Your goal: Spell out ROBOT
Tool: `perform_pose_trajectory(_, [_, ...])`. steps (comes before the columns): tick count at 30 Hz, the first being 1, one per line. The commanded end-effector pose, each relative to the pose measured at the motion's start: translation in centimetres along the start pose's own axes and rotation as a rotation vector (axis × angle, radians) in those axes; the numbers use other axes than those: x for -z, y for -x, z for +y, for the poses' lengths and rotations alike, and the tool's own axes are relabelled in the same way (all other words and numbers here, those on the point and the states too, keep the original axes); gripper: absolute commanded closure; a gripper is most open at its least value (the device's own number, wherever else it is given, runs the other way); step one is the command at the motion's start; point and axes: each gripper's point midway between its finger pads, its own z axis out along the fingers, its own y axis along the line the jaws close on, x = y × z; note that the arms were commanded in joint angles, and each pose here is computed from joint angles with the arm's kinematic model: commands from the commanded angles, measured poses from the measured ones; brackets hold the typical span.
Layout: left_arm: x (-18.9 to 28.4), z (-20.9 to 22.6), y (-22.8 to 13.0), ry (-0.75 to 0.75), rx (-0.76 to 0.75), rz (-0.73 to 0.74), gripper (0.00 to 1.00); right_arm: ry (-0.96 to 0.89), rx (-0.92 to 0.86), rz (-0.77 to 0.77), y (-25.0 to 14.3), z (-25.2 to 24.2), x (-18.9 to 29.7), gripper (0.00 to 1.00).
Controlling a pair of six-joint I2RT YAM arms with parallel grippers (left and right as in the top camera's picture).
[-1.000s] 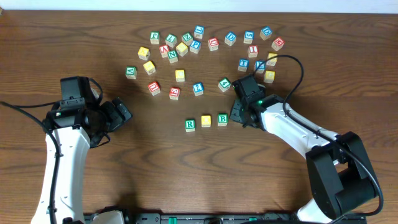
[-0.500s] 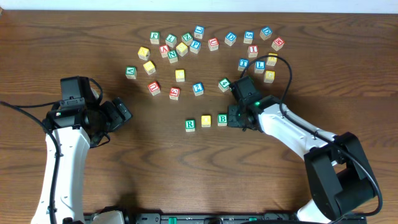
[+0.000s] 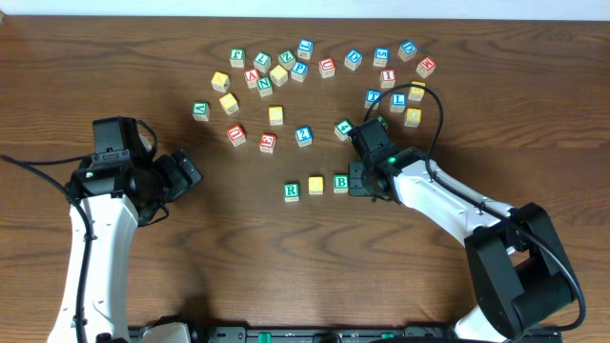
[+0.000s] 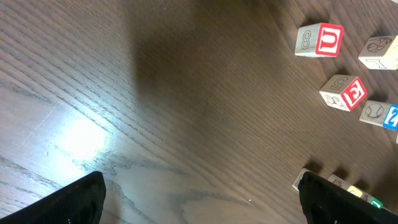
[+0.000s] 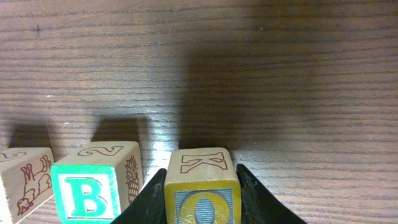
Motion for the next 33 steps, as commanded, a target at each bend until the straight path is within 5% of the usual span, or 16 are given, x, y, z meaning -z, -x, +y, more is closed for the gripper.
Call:
perform_pose_trajectory(1, [0.2, 0.17, 0.3, 0.008, 0.007, -0.015, 0.02, -0.017, -0.007, -0.003, 0.11, -0.07, -0.15, 0.69])
perform_pose_trajectory(3, [0.2, 0.17, 0.3, 0.008, 0.007, -0.015, 0.02, -0.017, -0.006, -0.004, 0.12, -0.05, -0.15, 0.6])
perform_pose_trajectory(11, [0.2, 0.18, 0.3, 0.009, 0.006, -0.015, 0.02, -0.015, -0.007, -0.007, 0.21, -0.01, -0.15, 0.53])
perform_pose_trajectory(16, [0.2, 0.18, 0.3, 0.009, 0.006, -0.015, 0.02, -0.013, -0.011, -0.012, 0.4, -0.07, -0.13, 0.54])
perform_pose_trajectory(21, [0.2, 0.18, 0.3, 0.009, 0.007, -0.015, 0.03, -0.011, -0.026, 0.0, 0.14, -0.04, -0.14, 0.73])
perform_pose_trajectory(33, [0.2, 0.18, 0.3, 0.009, 0.006, -0.015, 0.02, -0.01, -0.069, -0.002, 0.17, -0.03, -0.14, 0.62])
